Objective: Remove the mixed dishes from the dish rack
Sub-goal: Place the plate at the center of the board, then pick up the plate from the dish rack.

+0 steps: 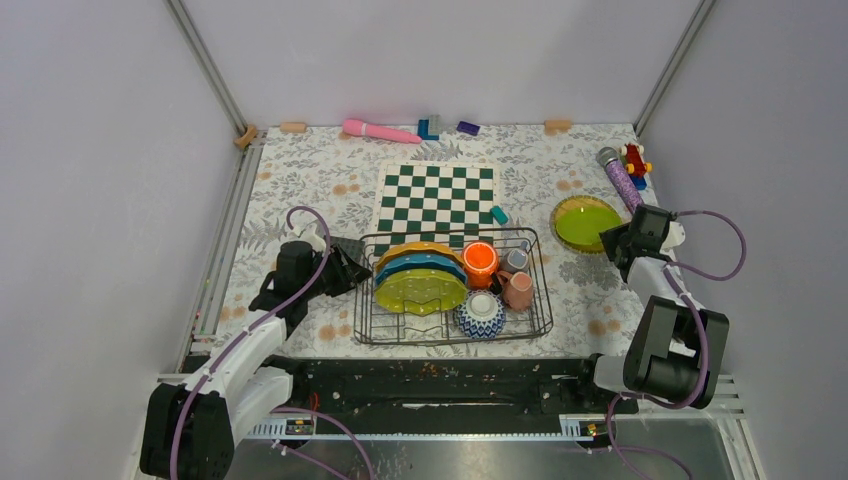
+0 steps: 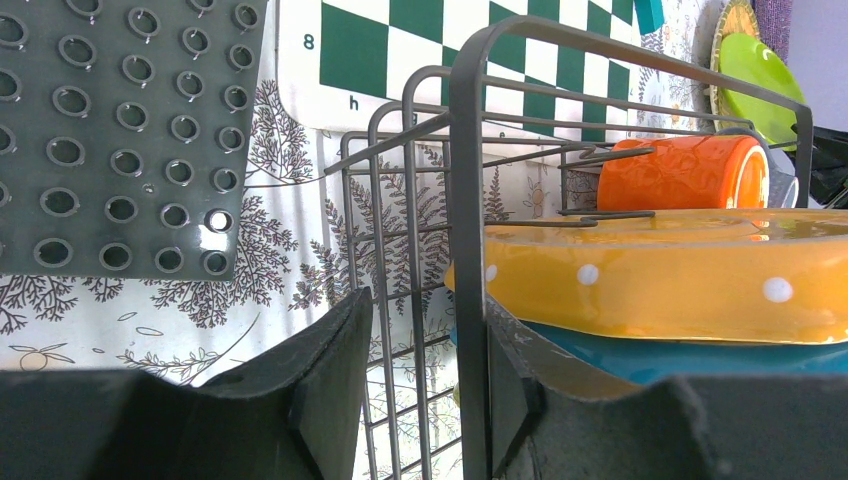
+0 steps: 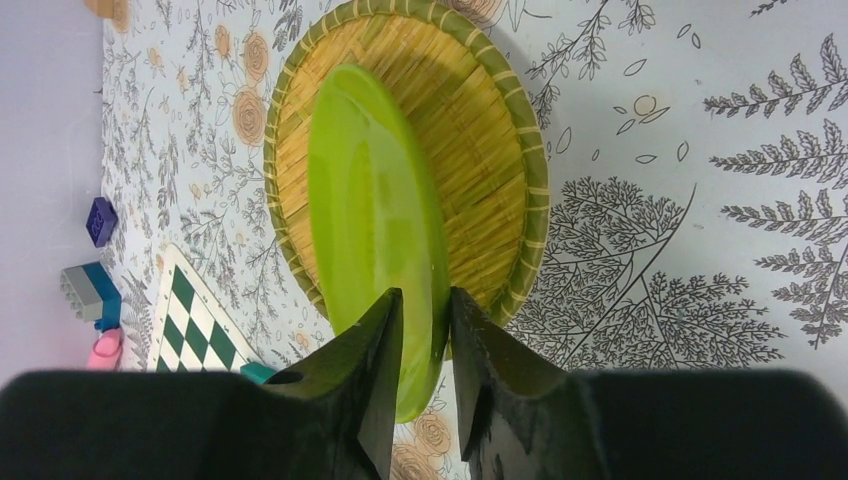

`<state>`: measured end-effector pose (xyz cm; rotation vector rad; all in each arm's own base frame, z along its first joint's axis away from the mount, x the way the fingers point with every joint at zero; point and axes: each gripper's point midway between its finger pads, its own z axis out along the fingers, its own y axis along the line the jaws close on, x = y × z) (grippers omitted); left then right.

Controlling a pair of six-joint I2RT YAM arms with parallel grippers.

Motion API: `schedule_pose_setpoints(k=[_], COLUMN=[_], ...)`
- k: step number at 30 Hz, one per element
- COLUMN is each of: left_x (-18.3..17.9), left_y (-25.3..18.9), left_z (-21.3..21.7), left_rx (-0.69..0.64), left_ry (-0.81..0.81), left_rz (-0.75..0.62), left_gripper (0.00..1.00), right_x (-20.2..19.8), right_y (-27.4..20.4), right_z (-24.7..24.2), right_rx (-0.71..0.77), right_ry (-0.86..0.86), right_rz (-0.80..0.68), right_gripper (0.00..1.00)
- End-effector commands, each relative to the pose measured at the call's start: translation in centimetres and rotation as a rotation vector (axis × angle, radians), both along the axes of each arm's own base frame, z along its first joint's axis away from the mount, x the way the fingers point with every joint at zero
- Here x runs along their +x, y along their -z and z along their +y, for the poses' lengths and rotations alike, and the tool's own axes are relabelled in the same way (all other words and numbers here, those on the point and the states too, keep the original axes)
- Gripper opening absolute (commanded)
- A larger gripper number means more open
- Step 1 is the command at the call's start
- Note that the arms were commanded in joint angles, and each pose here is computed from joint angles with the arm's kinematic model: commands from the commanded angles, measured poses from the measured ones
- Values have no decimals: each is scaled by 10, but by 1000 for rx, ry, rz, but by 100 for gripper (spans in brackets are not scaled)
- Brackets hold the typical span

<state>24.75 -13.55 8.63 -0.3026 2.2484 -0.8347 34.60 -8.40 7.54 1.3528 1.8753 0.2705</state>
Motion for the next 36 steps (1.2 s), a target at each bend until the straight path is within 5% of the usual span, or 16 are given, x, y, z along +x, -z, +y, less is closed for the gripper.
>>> schedule_pose_setpoints(k=[1,8,12,23,31,36], left_x=[1,1,2,4,3,1], left_y=[8,7,6,5,6,6], left_z=[10,10,11,11,9,8], left_rx=[62,63,64,65,56,52], left_ry=[-19,-21,-26,-27,-20,-18], left_rz=[17,13,9,3,10,7], left_gripper=[41,42,44,44,43,43], right_x=[4,-4,-10,-22,-104,-164], right_y=[-14,-31,-47,-163,-193,-168], right_z=[-7,-7,-5,78,275,326], right_rx=[-43,-105,-166,-359,-551,-729], right_ry=[0,-40,-96,-597,-1538,-1989], right_rz=[-54,-52,-69,-404,-709,-830], right_gripper=[33,65,98,100,100,100])
